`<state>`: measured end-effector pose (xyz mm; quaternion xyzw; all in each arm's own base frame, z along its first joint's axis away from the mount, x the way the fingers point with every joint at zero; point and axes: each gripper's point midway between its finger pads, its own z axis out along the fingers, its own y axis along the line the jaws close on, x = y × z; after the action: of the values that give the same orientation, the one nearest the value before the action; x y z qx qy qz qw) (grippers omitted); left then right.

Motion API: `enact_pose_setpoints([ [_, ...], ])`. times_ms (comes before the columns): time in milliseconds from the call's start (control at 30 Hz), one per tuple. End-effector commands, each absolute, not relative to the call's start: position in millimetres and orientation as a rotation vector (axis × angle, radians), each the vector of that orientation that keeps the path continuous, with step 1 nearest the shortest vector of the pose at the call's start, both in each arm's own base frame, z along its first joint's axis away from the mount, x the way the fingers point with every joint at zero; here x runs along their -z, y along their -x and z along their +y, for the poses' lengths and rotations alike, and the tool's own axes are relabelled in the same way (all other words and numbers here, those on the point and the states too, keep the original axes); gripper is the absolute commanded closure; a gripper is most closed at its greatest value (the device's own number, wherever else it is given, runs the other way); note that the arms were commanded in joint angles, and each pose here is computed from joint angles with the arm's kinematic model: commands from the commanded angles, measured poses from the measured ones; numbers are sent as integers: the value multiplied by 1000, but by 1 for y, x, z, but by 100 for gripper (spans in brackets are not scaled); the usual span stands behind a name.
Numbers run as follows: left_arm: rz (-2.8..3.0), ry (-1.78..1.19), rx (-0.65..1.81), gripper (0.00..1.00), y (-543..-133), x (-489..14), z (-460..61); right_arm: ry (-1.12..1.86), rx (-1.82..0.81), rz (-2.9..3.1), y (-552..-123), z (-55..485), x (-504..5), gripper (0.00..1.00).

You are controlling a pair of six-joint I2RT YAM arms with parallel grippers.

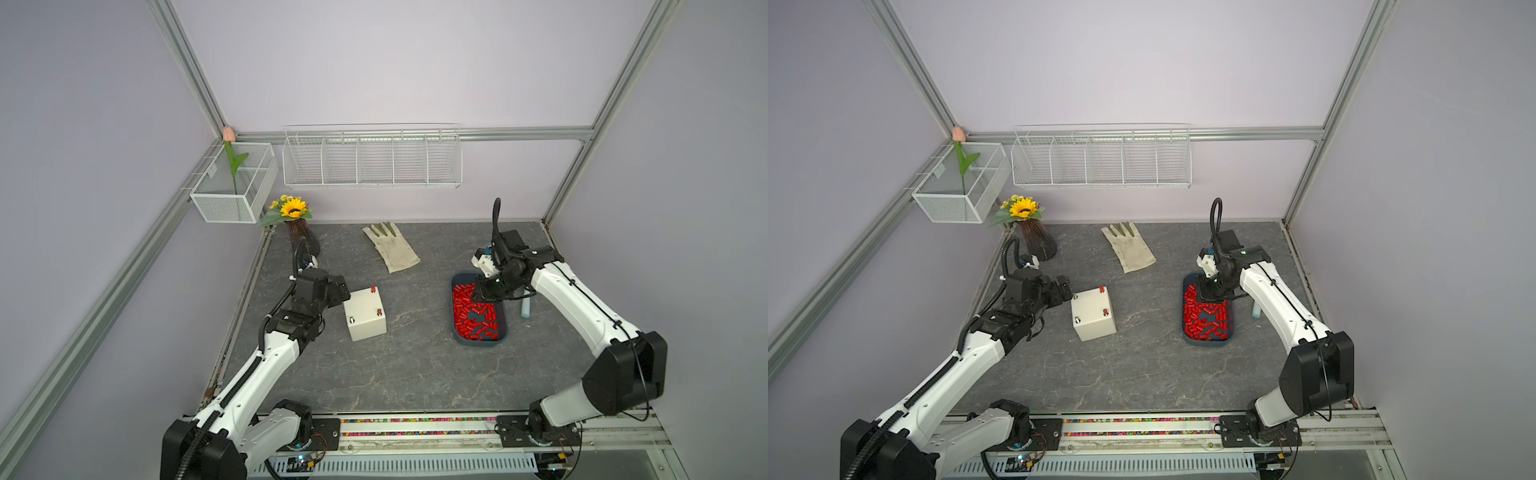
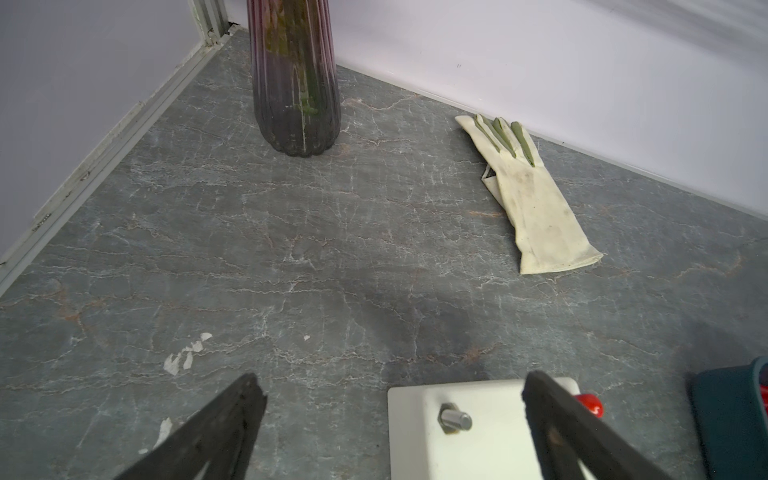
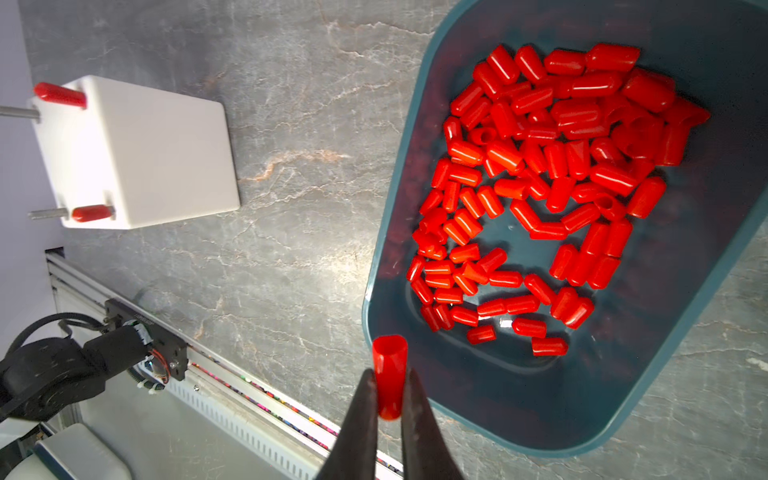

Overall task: Cover the protruding screws with screw protection sleeves
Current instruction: Pick up the screw protection sleeve from the storage box.

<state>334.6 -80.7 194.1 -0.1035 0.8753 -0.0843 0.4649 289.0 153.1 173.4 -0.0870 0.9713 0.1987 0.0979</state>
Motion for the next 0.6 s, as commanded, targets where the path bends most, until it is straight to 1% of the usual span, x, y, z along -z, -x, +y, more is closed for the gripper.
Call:
enact_pose_setpoints([
  [0,2124,214,304,1,-343,-215,-106,306,-658,2857,-278,158,-187,86],
  [167,2158,66,353,1,-347,-222,-154,325,-721,2816,-275,164,-197,86],
  [300,2168,-25,468,1,-348,-226,-191,341,-753,2786,-273,167,-204,86],
  [467,2192,-85,565,1,-348,-226,-219,349,-776,2766,-272,169,-207,86],
  [567,2207,-126,671,1,-346,-225,-242,356,-796,2754,-271,171,-209,86],
])
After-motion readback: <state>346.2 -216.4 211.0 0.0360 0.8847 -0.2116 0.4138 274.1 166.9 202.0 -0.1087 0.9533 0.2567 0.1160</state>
